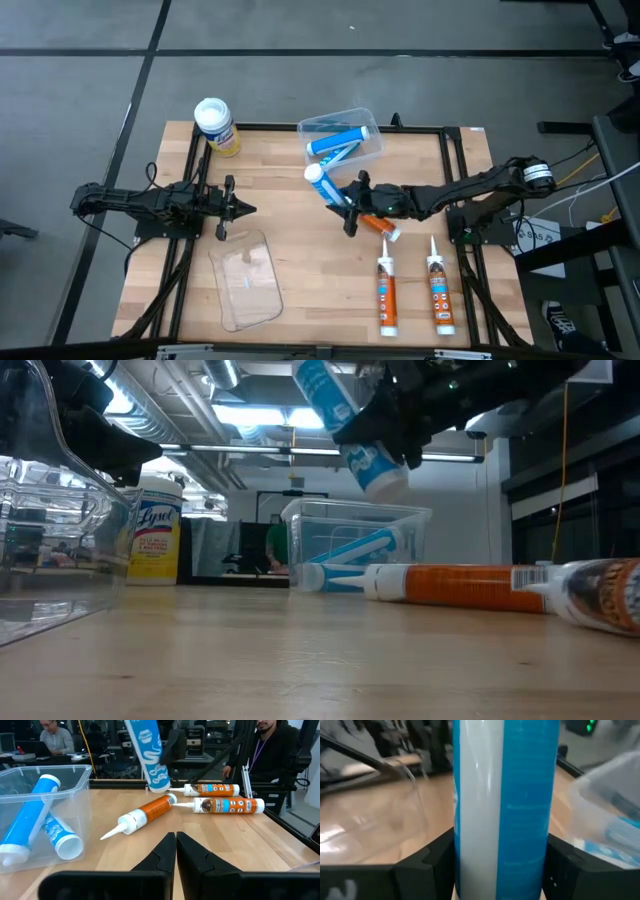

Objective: Pick & place silicon tubes, Sealant and Lysol wipes
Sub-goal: Put the blue sealant into the white bin

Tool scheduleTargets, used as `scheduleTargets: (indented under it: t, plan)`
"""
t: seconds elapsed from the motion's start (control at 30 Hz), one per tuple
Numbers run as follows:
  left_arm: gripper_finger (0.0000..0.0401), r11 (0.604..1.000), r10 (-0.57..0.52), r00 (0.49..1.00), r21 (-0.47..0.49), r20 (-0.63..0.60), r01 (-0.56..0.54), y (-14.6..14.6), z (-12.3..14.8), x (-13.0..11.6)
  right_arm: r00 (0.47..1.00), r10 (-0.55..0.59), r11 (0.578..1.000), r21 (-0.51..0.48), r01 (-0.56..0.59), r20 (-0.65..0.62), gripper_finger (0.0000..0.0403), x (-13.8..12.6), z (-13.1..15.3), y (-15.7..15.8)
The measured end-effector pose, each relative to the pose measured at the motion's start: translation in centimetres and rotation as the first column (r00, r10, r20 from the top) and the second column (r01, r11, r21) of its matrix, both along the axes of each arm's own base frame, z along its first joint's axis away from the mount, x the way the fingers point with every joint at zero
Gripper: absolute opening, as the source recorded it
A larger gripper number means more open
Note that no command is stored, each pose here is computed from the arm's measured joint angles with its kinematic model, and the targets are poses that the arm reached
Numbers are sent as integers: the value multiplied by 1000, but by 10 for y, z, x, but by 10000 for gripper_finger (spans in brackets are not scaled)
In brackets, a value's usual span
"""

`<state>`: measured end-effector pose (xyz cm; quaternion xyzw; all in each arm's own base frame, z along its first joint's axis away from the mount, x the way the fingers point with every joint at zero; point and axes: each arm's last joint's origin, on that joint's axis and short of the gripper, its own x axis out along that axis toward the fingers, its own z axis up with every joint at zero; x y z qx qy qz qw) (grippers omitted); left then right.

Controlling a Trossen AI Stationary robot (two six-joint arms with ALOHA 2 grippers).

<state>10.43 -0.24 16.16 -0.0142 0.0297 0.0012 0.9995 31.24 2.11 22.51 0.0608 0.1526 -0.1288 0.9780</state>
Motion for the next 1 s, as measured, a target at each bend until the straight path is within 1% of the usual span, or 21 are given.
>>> scheduleTargets:
  t: [0.13,0.2,0.23,0.3,0.37,0.47,0.6,0.67,0.77,0.8,0.87,0.97,1.0]
  plan:
    - [8,1000,-1,1000,0,0,1,0,0,0,988,135,991,-16,-134,81,217,-2,-3,0]
    - [10,1000,0,1000,0,0,0,0,0,0,965,239,971,-23,-238,110,217,-3,-3,-1]
    - [11,1000,0,1000,0,0,0,0,0,0,944,305,952,-30,-304,122,217,-4,-4,-2]
    - [13,1000,0,1000,0,0,0,0,0,0,888,436,899,-26,-437,147,217,-5,-3,-3]
    - [12,1000,0,1000,0,0,0,0,0,0,825,538,840,-29,-542,175,217,-5,-1,-3]
    - [10,1000,0,1000,0,0,0,0,0,0,741,642,759,-27,-651,199,217,-6,1,-3]
    - [9,1000,0,1000,0,0,0,0,0,0,595,764,625,-58,-778,248,217,-9,6,0]
    - [10,1000,0,1000,0,0,0,0,0,0,533,804,567,-70,-820,264,217,-10,8,2]
    - [13,1000,0,1000,0,0,0,0,0,0,453,845,495,-94,-864,282,217,-11,11,4]
    - [12,1000,0,1000,0,0,0,0,0,0,436,852,480,-99,-872,288,217,-12,12,4]
    - [11,1000,0,1000,0,0,0,0,0,0,428,854,472,-94,-877,295,217,-12,13,4]
    - [8,1000,0,1000,0,0,0,0,0,0,429,853,471,-85,-878,298,217,-12,13,4]
    - [8,1000,0,1000,0,1,0,0,0,0,437,849,480,-87,-873,298,217,-12,13,3]
